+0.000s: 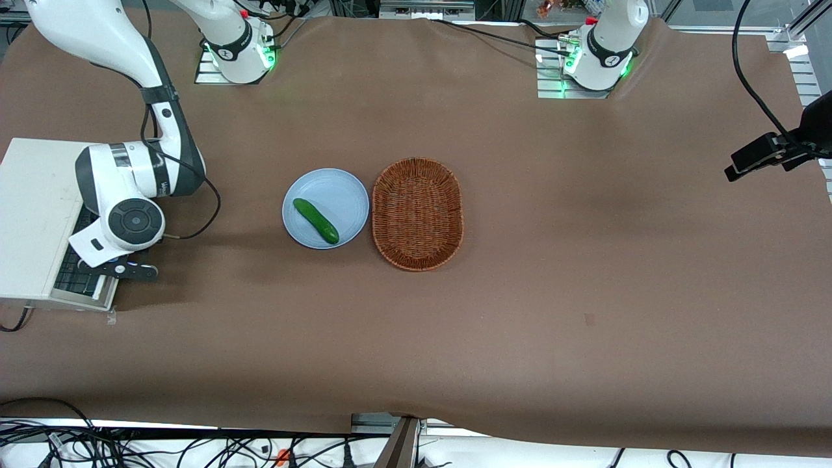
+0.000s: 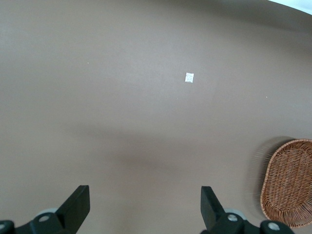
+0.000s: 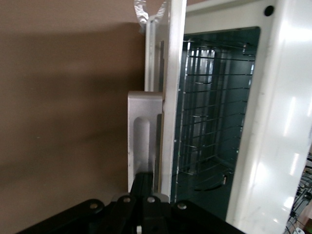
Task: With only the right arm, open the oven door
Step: 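Pull the oven door down and open with the right gripper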
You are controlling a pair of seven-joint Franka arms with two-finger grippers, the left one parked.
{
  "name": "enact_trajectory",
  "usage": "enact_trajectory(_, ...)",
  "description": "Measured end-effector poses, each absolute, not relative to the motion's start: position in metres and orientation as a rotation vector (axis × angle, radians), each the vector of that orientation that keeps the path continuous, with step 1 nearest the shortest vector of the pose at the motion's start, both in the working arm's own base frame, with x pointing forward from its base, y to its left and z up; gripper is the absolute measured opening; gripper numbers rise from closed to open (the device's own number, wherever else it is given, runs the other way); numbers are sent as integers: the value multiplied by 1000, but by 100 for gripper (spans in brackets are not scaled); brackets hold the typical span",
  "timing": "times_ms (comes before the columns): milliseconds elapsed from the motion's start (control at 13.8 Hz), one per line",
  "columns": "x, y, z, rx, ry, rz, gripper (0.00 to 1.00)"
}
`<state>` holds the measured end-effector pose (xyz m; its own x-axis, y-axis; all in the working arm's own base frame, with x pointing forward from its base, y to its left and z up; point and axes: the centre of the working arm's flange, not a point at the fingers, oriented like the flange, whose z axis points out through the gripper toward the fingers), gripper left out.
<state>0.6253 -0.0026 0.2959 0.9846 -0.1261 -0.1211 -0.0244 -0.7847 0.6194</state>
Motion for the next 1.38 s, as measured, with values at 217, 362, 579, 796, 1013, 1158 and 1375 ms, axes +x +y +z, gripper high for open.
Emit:
enact_trajectory(217, 626, 4, 290, 2486, -103, -203, 1)
enact_trajectory(362, 626, 8, 285, 2503, -109, -200, 1)
enact_trajectory(579, 627, 15, 275, 2544, -116, -198, 1)
enact_trajectory(796, 628, 23, 258, 2571, -106, -200, 1)
enact_trajectory(1013, 628, 28, 245, 2586, -95, -199, 1)
enact_trajectory(1158, 628, 31, 232, 2598, -89, -196, 1)
enact_trajectory(1375, 628, 34, 214, 2615, -85, -190, 1)
